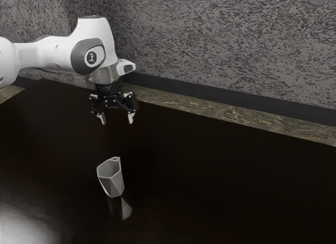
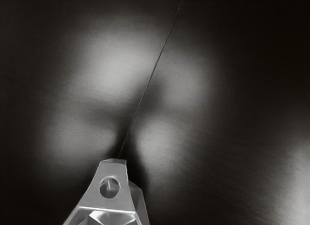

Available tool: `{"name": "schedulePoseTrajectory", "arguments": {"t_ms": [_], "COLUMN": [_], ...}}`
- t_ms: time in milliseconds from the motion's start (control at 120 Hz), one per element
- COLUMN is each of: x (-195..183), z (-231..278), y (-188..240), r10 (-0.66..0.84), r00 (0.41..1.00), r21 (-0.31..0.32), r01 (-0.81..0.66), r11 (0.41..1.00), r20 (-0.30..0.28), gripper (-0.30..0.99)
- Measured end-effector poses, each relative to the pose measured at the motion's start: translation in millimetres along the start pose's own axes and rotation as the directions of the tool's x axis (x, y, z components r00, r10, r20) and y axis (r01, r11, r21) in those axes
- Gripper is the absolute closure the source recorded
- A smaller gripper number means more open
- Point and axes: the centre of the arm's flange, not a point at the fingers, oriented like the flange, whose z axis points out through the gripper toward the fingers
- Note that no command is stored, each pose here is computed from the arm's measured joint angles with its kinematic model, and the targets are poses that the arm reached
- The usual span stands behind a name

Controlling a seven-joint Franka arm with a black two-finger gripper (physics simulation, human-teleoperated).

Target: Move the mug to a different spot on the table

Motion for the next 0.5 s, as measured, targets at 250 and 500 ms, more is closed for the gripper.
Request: {"name": "schedulePoseTrajectory", "arguments": {"t_ms": [250, 500], "x": [28.1, 27.4], "z": [-99.6, -112.7], "y": [14.8, 30.1], "r10": [0.100, 0.174], "r00": [0.968, 0.956], "r21": [0.073, 0.125], "r01": [-0.085, -0.148], "r11": [0.994, 0.981], "r20": [-0.232, -0.237], "gripper": [0.00, 0.00]}}
